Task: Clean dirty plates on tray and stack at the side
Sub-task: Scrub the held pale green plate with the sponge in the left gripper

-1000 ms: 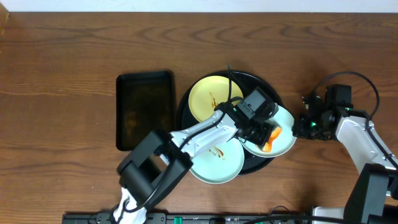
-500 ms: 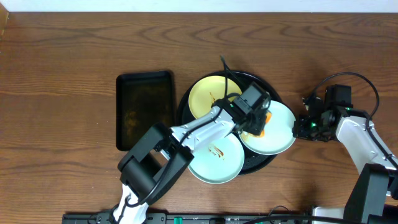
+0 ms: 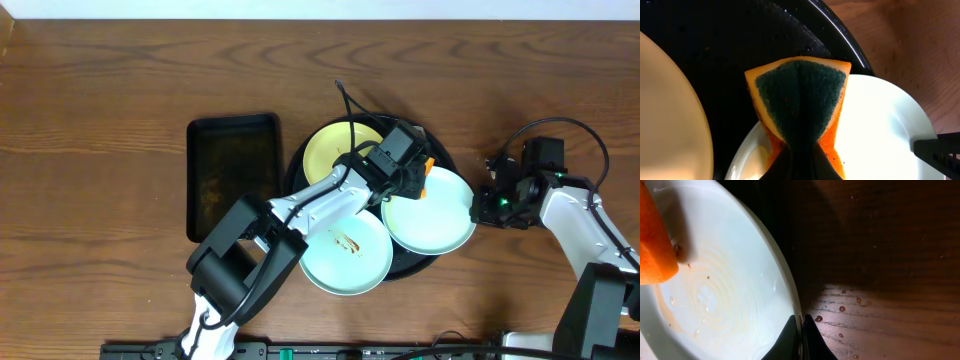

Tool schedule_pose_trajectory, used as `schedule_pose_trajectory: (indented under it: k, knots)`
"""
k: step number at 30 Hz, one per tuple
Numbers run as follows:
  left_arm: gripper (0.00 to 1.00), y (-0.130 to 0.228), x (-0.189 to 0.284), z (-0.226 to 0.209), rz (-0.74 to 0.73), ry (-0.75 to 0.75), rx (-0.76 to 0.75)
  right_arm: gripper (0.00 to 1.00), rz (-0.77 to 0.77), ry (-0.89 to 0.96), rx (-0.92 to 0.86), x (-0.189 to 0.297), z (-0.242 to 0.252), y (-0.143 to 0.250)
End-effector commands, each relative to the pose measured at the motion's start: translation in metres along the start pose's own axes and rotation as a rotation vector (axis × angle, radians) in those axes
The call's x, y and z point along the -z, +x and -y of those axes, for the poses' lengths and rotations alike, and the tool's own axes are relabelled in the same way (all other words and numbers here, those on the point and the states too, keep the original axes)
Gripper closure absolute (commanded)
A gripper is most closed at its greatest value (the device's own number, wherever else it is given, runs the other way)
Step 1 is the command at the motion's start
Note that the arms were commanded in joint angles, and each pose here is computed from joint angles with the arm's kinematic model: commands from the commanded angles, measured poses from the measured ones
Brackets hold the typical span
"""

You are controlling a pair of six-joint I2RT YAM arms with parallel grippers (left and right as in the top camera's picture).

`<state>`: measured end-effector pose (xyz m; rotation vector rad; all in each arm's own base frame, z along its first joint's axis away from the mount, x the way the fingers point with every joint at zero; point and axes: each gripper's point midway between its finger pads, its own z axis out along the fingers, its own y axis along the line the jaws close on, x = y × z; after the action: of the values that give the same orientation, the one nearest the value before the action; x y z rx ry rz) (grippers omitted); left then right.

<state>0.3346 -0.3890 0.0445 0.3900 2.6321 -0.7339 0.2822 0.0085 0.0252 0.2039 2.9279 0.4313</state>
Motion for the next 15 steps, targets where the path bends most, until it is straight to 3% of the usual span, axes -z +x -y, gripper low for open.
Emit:
schedule_pose_trajectory:
  k: [1,5,7,11,15]
  knots:
    - [0.92,0.010,-0.009,0.012,-0.029,0.011,-0.011,0.99,0.008,-0.007,0.009,0.002,-0.002,-0.005]
    - [0.92,0.041,-0.008,0.044,-0.141,0.130,-0.085,0.99,0.008,-0.007,0.009,0.002,-0.002,-0.005]
    - [0.92,0.061,-0.006,0.045,-0.210,0.111,-0.090,0.99,0.008,-0.007,0.009,0.002,-0.002,-0.005]
    - [0.93,0.092,0.000,0.011,-0.307,-0.078,-0.104,0.99,0.008,-0.007,0.009,0.002,-0.002,-0.005]
    - [0.92,0.093,0.012,-0.034,-0.317,-0.302,-0.229,0.99,0.008,-0.007,0.009,0.002,-0.002,-0.005]
